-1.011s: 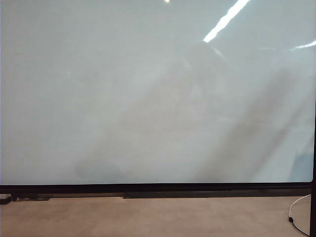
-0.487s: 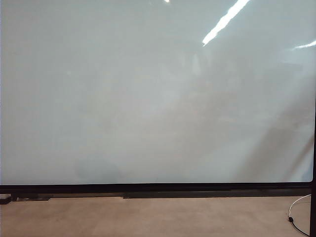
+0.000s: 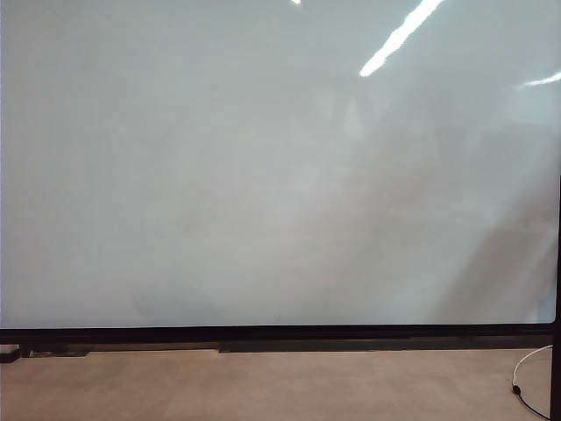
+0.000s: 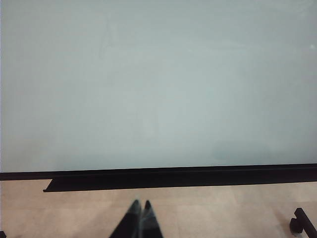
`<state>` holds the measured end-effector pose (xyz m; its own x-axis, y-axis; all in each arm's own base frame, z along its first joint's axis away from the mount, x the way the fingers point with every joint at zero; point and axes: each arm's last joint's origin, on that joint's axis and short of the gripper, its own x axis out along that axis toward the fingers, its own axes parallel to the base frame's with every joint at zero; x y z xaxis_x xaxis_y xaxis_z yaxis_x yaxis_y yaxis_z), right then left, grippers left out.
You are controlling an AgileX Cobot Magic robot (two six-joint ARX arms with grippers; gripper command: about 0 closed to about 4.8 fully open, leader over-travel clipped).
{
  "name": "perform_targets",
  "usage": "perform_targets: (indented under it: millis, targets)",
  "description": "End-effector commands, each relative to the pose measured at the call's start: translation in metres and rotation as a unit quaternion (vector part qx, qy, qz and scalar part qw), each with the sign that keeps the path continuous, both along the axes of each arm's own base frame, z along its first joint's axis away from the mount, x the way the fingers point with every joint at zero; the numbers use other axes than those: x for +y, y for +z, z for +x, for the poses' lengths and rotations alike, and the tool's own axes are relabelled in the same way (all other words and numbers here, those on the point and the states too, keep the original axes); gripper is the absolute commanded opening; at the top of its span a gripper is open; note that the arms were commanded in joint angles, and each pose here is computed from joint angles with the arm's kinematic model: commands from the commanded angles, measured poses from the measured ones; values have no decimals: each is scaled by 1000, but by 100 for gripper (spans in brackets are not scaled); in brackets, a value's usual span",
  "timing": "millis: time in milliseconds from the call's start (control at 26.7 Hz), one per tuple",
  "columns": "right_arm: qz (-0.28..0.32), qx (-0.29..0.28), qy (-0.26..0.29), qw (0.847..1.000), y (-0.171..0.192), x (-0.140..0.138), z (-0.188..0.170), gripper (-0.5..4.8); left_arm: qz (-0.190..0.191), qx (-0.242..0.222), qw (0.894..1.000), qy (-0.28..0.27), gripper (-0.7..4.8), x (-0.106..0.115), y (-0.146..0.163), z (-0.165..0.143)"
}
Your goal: Pick up the pen on the shelf to the right of the whiteboard and draw a rectangle.
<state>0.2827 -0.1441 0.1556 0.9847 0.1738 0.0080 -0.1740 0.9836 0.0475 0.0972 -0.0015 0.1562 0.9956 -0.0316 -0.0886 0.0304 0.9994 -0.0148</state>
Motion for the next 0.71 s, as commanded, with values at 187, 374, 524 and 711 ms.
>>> perform_targets:
  millis: [187, 374, 524, 711]
  targets:
    - [-8, -12, 13, 1000, -3, 3, 15, 378, 1, -6, 1000, 0, -4, 0, 2, 0]
    - [-7, -10, 8, 1000, -5, 1, 19, 377, 1, -6, 1000, 0, -4, 0, 2, 0]
    - [-10, -14, 0, 1000, -5, -2, 24, 377, 1, -6, 1000, 0, -4, 0, 2, 0]
    - [-11, -16, 0, 1000, -5, -5, 30, 377, 1, -5, 1000, 0, -4, 0, 2, 0]
